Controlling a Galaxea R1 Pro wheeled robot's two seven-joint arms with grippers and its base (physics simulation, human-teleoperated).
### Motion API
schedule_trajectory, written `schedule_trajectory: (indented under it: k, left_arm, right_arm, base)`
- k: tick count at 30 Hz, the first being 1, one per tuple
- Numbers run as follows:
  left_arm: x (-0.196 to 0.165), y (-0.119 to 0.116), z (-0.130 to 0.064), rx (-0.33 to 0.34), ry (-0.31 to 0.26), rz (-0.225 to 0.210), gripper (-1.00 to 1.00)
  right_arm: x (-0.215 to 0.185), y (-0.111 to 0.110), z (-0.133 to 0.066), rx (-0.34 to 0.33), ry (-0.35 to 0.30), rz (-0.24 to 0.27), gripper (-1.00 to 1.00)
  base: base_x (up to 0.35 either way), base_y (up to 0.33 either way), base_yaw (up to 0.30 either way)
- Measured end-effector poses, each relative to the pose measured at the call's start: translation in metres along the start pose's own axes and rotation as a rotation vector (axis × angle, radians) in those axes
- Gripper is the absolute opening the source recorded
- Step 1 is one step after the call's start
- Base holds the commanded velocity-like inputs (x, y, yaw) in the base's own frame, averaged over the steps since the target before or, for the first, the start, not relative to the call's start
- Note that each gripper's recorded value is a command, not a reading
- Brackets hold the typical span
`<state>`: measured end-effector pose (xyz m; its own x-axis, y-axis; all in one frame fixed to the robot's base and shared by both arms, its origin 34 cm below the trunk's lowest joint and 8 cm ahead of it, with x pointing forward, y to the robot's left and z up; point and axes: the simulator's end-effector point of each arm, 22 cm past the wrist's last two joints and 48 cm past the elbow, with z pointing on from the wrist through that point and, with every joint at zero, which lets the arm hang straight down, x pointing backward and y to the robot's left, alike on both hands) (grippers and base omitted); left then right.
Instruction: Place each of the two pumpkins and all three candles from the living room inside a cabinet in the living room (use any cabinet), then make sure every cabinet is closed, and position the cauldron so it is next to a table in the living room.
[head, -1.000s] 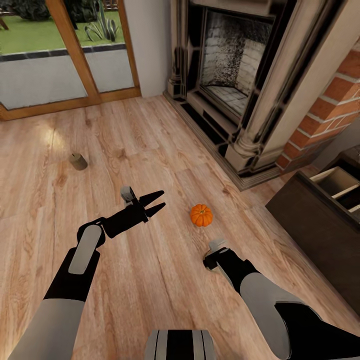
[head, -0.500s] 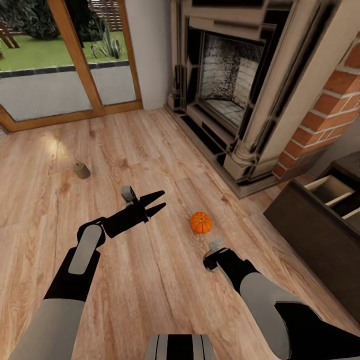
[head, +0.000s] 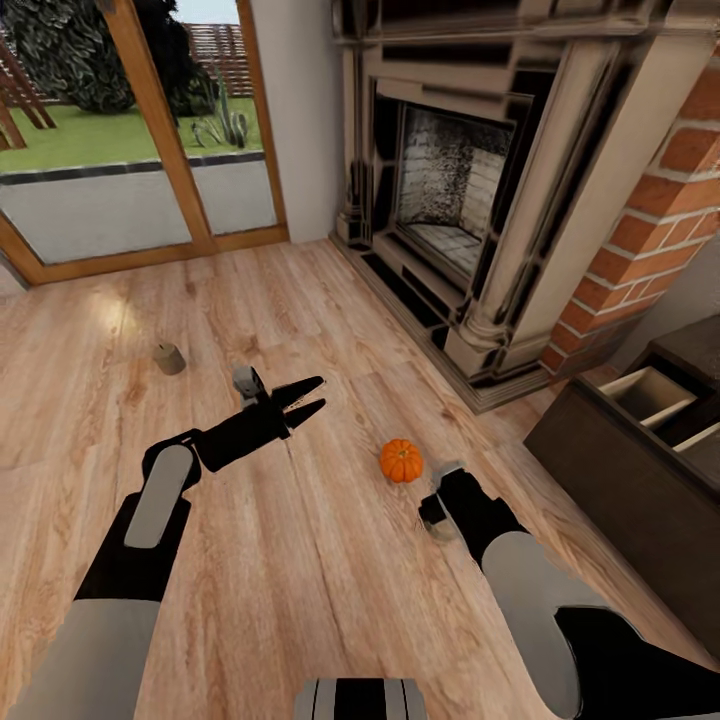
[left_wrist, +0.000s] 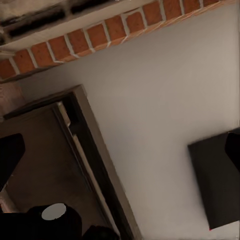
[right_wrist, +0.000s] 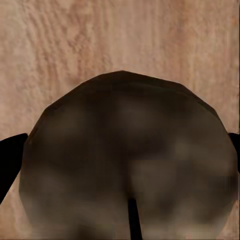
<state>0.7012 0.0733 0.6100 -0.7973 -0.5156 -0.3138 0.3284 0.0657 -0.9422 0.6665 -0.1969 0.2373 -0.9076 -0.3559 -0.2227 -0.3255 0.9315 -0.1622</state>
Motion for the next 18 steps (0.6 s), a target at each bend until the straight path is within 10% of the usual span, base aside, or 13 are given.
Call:
schedule_trajectory:
  k: [6,18]
  left_arm:
    - [-0.018,-0.021,-0.019,-0.019,0.003,0.096,1.00]
    - [-0.025,-0.051,-0.023,-0.003,-0.004,0.145,1.00]
  right_arm:
    - [-0.024,-0.013,-0.024,0.015,-0.039,0.022,-1.00]
    - [-0.038,-0.016,-0.051,0.012,-0.078,0.026,-1.00]
  base:
    - [0.000,0.000,0.020]
    - [0.000,0.000,0.276]
